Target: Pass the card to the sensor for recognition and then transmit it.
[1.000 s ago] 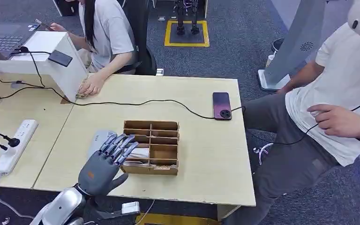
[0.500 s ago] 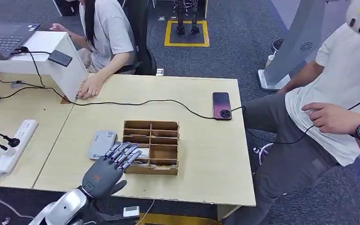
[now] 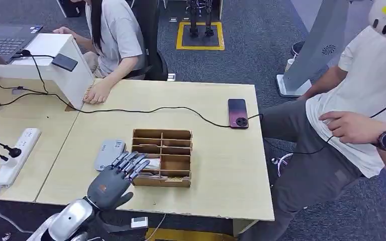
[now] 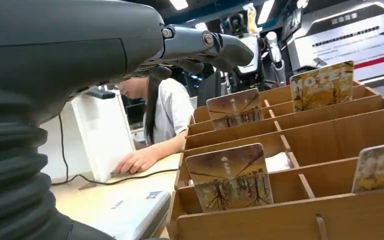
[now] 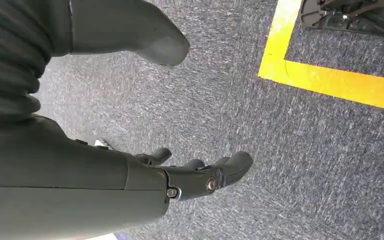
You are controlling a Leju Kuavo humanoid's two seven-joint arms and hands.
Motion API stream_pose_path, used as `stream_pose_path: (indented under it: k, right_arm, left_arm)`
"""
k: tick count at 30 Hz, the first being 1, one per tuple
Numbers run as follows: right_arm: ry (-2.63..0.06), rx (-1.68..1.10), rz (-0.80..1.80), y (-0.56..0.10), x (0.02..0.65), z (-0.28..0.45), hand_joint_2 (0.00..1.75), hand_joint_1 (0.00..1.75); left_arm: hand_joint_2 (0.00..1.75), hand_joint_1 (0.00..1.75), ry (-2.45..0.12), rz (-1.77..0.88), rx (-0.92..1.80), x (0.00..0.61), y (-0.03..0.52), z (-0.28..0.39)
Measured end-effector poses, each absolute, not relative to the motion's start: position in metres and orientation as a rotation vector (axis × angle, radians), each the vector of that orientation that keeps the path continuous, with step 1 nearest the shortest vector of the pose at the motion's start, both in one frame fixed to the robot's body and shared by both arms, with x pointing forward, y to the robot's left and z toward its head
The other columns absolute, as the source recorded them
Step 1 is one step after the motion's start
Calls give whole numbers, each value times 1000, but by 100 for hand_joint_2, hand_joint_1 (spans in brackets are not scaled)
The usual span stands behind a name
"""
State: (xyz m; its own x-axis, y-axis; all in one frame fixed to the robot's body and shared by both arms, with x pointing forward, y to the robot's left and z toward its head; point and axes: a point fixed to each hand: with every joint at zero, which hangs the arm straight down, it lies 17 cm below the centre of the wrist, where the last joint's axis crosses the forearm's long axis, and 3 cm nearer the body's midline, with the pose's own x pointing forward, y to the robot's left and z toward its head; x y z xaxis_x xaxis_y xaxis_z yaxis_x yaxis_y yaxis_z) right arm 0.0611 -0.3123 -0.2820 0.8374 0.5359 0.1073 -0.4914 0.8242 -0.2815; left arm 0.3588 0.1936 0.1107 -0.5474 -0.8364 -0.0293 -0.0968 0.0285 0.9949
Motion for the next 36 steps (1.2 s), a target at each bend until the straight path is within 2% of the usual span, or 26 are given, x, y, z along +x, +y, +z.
stream_pose_path:
  k: [36]
  right_arm:
    - [-188,-248,549,-312,62,-282,175,0]
  left_arm:
    - [175,0,-1625,-1554,843,357,193,85]
